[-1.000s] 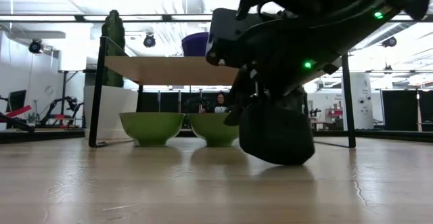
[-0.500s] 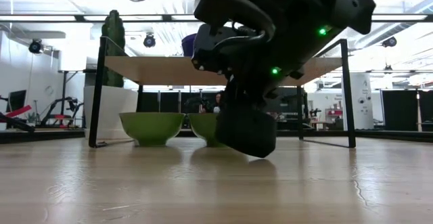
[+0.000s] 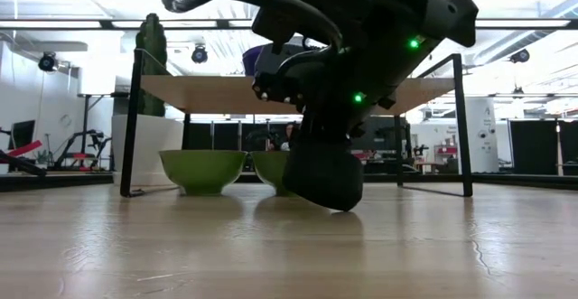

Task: Pick & Place Mini bowls
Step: Stack the right red and white bowl on the red and white bowl on the shelf

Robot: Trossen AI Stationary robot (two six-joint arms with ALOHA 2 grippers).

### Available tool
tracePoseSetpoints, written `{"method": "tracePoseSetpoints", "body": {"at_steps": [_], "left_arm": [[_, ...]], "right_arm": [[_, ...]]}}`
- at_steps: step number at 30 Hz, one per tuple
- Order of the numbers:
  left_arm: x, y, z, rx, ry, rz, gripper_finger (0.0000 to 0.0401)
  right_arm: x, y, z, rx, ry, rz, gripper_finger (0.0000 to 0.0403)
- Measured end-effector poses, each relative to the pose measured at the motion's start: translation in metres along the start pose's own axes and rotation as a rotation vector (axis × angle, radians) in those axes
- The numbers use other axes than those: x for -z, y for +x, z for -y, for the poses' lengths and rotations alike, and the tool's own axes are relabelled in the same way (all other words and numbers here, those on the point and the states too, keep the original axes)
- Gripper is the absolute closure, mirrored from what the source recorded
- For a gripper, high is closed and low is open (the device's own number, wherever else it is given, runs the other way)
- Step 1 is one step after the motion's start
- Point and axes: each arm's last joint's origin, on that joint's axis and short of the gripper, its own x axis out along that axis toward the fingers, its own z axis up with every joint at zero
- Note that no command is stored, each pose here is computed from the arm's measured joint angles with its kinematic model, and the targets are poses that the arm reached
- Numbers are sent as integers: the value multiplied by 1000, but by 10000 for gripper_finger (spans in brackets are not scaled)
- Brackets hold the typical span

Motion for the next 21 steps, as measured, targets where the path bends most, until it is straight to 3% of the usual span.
{"method": "tracePoseSetpoints", "body": {"at_steps": [6,13,21], "left_arm": [[0,0,0,0,1,0,298],[0,0,0,0,-4,4,298],[-1,0,0,1,-9,11,298]], "right_arm": [[-1,5,2,-25,16,-16,303],[-2,6,3,-48,19,-24,383],[-16,-17,0,-111,12,10,391]]}}
